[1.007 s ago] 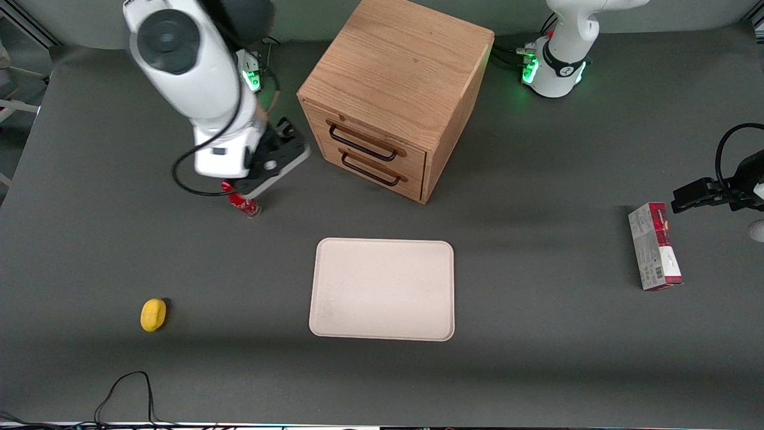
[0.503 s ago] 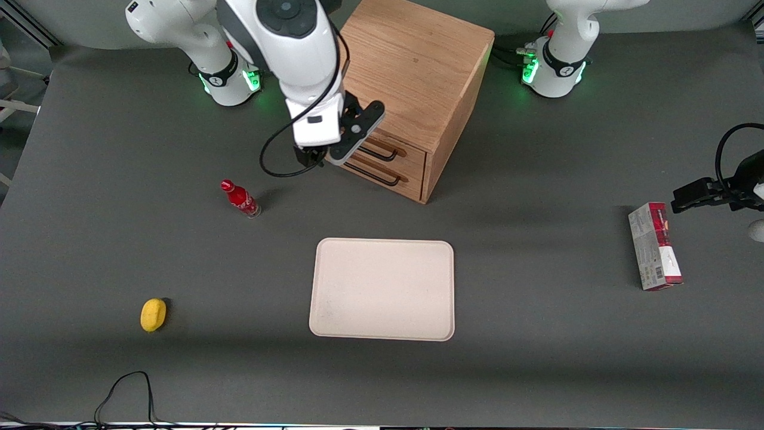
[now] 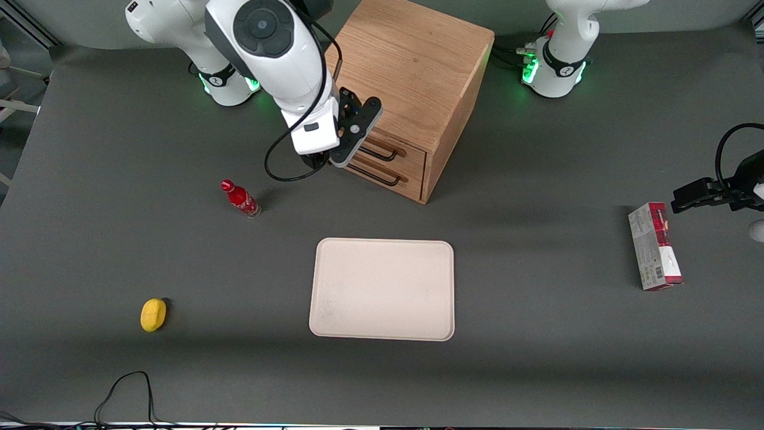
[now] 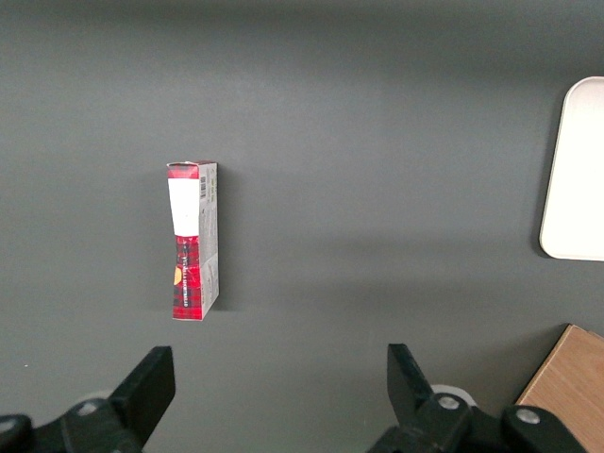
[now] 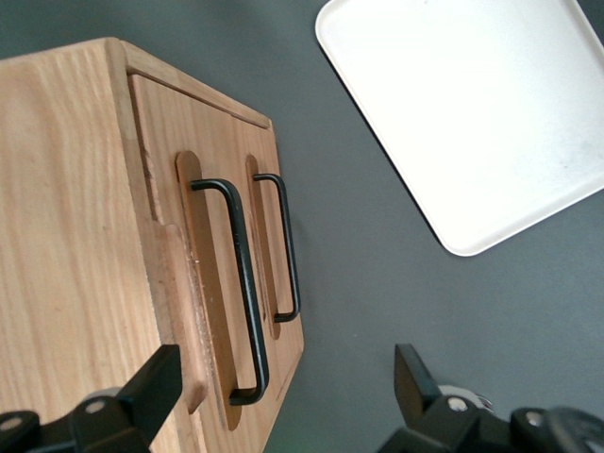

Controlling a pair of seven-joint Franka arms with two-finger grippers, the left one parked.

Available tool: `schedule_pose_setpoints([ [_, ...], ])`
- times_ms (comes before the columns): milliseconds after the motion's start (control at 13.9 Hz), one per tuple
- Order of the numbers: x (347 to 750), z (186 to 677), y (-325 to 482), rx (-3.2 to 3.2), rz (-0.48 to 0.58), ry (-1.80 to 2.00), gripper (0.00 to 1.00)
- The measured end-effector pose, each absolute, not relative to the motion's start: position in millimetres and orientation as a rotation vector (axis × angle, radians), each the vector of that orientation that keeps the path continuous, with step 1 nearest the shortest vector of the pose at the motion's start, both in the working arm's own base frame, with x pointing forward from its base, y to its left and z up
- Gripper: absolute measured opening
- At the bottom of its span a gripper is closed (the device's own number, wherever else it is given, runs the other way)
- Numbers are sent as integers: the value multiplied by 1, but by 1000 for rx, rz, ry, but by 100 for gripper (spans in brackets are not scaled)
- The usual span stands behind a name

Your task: Open upper drawer

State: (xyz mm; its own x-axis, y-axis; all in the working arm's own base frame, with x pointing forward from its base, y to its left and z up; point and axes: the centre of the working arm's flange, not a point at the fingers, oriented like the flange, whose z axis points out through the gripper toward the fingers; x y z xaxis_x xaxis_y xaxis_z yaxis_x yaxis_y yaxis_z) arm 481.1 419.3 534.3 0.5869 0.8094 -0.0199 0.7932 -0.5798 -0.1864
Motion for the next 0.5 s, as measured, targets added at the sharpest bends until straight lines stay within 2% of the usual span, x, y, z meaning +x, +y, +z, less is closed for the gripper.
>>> schedule_pose_setpoints([
  [503,475,502,424,-2652,202,-1355,100],
])
